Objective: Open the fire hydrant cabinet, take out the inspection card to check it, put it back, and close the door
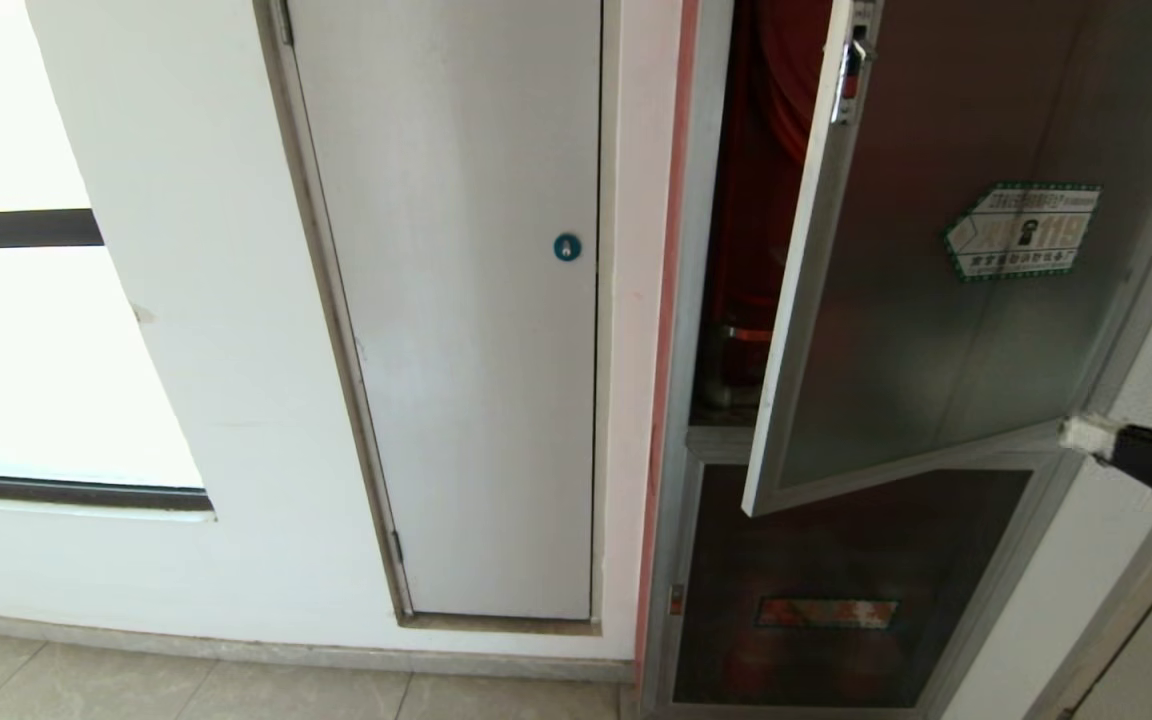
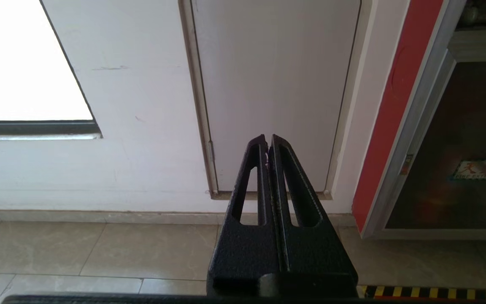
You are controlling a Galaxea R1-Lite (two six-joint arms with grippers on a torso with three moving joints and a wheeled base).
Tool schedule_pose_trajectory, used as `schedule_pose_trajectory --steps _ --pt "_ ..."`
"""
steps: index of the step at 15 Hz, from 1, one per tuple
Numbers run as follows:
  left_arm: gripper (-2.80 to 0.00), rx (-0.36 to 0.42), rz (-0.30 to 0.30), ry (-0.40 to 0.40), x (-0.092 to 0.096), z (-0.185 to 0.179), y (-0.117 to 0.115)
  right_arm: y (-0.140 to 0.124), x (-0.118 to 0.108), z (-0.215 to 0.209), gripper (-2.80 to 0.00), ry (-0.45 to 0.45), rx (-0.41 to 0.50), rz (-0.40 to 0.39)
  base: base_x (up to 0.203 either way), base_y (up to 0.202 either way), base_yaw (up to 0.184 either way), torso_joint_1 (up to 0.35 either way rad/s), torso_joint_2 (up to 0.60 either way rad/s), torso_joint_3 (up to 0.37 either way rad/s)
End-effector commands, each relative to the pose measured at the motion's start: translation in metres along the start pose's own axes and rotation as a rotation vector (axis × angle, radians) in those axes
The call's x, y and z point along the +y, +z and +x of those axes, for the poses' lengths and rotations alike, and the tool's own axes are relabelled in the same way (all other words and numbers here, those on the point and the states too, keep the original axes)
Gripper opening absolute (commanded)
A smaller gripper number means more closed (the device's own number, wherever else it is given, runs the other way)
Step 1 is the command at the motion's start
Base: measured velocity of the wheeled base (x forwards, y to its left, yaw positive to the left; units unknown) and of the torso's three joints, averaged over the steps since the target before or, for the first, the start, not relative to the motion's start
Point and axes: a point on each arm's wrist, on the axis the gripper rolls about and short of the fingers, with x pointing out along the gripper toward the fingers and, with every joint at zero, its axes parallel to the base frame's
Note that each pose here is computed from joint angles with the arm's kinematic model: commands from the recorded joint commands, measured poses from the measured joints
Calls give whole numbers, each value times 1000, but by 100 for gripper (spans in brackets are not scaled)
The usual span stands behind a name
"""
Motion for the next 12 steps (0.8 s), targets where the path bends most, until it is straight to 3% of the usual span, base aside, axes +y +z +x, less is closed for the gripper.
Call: schedule_pose_trajectory --steps 1,5,7,12 --pt "-280 1 0 0 0 0 0 -2 -11 40 -280 78 70 39 0 0 0 0 0 0" --pt "-280 1 0 0 0 0 0 15 -4 72 -280 188 57 108 0 0 0 0 0 0" --pt "-280 1 0 0 0 0 0 21 -4 85 -280 205 60 161 0 0 0 0 0 0" --pt "-280 1 0 0 0 0 0 19 4 121 -280 221 90 186 0 0 0 0 0 0"
